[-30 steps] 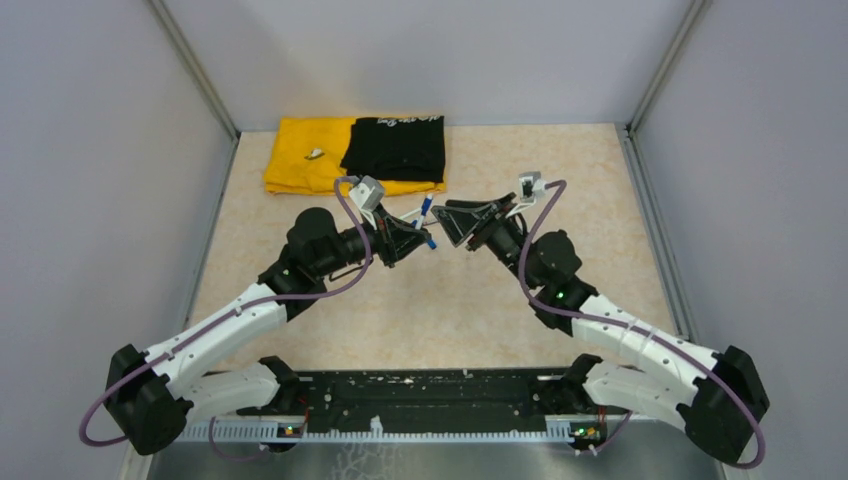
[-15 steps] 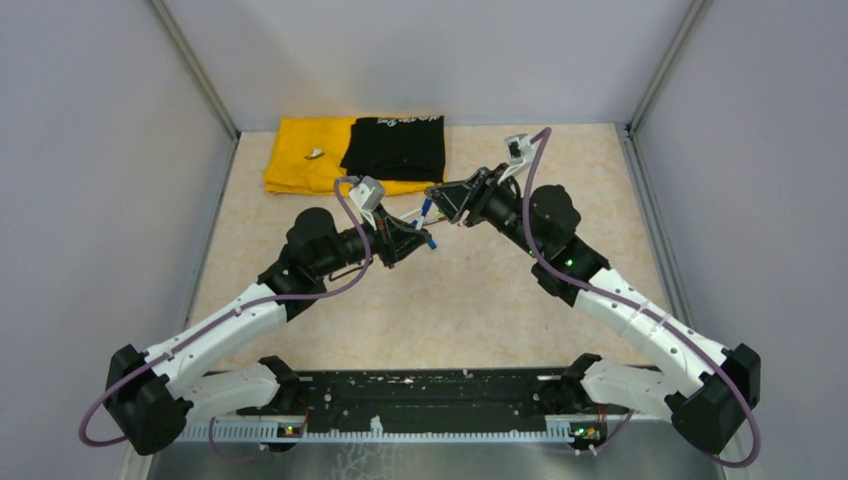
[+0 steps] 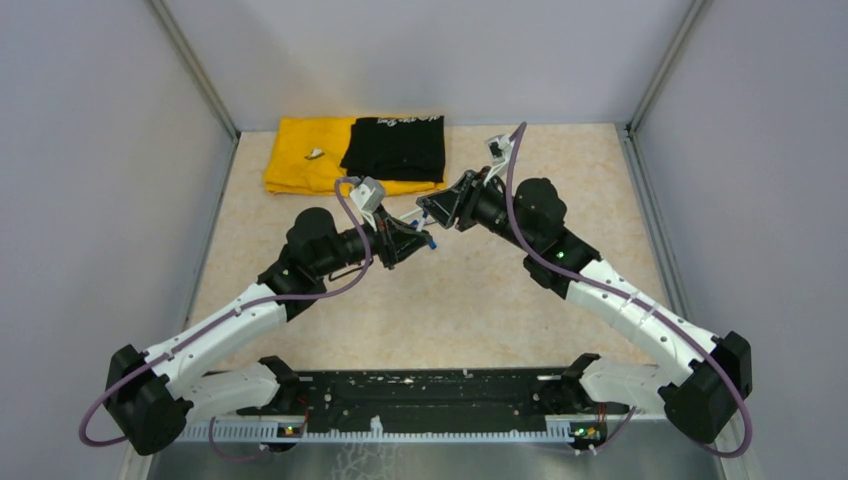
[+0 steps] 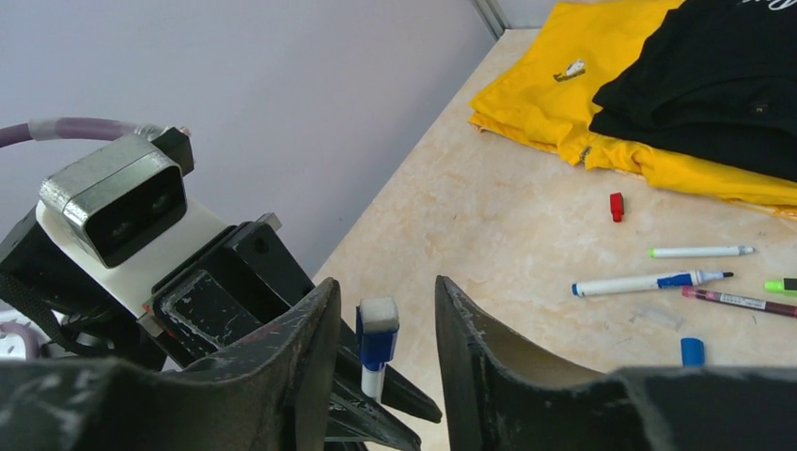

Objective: Insert the pens into the pen caps
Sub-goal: Press the pen cap onto the pen.

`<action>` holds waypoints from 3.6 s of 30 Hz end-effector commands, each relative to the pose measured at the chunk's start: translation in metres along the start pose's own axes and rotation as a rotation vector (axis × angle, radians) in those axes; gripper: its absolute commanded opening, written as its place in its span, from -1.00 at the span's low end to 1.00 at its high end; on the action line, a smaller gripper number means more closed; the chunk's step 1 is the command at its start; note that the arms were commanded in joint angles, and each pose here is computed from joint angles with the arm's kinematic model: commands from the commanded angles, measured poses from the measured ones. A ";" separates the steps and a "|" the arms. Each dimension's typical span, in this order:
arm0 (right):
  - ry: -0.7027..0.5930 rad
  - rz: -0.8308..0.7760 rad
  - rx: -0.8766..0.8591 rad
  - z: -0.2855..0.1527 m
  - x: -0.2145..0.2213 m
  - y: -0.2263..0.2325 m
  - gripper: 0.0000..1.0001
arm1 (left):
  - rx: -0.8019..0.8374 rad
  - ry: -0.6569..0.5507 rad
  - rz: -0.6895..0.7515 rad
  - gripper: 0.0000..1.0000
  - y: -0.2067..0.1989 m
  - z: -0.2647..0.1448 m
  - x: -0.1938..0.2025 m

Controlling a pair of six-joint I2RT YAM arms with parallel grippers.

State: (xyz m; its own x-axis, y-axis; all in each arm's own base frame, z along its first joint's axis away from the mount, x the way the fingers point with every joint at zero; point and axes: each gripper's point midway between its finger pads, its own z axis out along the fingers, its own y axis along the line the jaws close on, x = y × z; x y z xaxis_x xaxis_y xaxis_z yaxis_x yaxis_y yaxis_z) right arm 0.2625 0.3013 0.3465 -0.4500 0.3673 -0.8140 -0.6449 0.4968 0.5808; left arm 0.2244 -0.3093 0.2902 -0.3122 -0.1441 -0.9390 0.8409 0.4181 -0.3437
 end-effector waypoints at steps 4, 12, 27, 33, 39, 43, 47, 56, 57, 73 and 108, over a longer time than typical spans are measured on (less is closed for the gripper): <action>-0.067 -0.008 -0.077 0.001 -0.023 0.019 -0.37 | 0.053 -0.050 0.032 -1.00 -0.015 -0.002 -0.019; -0.055 -0.035 -0.110 0.000 -0.007 0.014 -0.78 | 0.030 -0.077 0.026 -1.00 -0.013 -0.003 -0.027; 0.063 0.060 -0.148 -0.011 0.053 0.000 -1.00 | 0.043 -0.164 0.043 -1.00 -0.020 0.002 -0.061; 0.144 0.088 -0.149 -0.016 0.084 0.003 -1.00 | 0.046 -0.208 0.048 -1.00 -0.023 0.004 -0.077; 0.202 0.121 -0.146 -0.021 0.114 0.007 -1.00 | 0.052 -0.231 0.050 -1.00 -0.025 0.006 -0.085; 0.224 0.143 -0.141 -0.025 0.129 0.008 -1.00 | 0.030 -0.259 0.052 -1.00 -0.022 0.005 -0.092; 0.251 0.167 -0.135 -0.032 0.143 0.004 -1.00 | 0.025 -0.270 0.059 -1.00 -0.022 0.007 -0.098; 0.311 0.195 -0.149 -0.043 0.166 0.003 -1.00 | 0.014 -0.273 0.070 -1.00 -0.018 0.014 -0.102; 0.315 0.197 -0.152 -0.044 0.167 0.004 -1.00 | 0.012 -0.274 0.071 -1.00 -0.017 0.014 -0.103; 0.198 0.179 -0.142 -0.041 0.147 0.015 -1.00 | 0.105 -0.163 0.109 -1.00 -0.025 0.028 -0.080; -0.166 -0.012 -0.076 -0.054 0.059 0.012 -0.31 | 0.027 -0.023 0.173 -1.00 -0.011 0.011 -0.049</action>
State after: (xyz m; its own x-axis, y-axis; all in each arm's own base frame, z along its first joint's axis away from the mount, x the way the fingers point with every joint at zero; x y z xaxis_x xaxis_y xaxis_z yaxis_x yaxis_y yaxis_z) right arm 0.2032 0.2845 0.3247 -0.3057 0.5310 -0.7903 -0.6990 0.4384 0.5649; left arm 0.2221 -0.3260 0.3061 -0.2595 -0.0149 -0.9656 0.9034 0.3495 -0.2482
